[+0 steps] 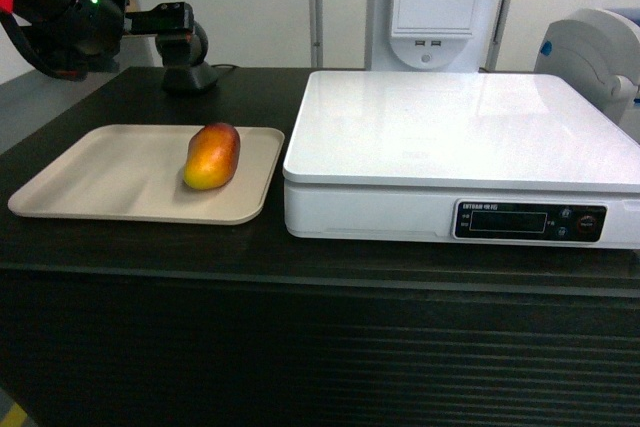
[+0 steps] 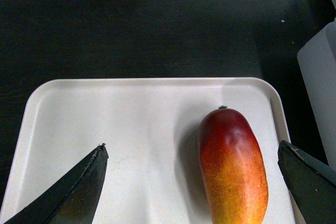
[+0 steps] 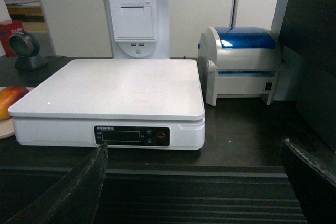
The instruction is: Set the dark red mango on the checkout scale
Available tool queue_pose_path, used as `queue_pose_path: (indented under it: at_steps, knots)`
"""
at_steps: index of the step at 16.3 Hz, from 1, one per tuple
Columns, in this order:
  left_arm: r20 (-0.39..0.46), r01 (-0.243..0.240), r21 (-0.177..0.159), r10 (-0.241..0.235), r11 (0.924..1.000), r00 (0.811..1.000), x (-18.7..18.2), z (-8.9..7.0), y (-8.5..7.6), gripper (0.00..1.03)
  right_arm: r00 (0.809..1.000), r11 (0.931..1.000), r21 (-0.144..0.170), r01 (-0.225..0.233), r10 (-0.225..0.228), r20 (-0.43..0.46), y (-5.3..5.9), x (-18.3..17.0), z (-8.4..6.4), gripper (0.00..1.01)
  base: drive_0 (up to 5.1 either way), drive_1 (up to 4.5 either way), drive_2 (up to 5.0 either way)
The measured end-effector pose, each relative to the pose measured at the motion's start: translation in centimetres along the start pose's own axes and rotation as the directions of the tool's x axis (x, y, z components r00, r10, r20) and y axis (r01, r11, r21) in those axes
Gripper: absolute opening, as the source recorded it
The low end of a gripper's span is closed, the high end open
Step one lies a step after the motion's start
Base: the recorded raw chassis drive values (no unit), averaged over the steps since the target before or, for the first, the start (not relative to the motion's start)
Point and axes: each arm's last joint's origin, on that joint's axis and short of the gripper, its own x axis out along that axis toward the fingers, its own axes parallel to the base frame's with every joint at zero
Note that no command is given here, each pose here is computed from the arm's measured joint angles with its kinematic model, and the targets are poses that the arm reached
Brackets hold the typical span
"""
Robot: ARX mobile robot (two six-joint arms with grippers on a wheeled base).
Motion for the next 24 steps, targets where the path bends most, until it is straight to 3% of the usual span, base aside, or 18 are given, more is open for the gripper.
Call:
queue_pose_path:
  at_steps: [12,24]
  knots:
    - [-0.087,0.022,-0.017,-0.023,0.9996,0.996,3.6,-1.7,0.2,0.98,1.000,1.0000,0.000,0.000,0.000,0.000,0.0,0.0,0.0,0.98,0.0,0.00,0.0]
    - [-0.111,0.057,-0.013,-0.058,0.9983,0.992,4.9,-2.2,-0.7,0.98,1.000,1.0000,0.000,0.000,0.000,0.000,0.0,0.0,0.0,0.98,0.0,0.00,0.0]
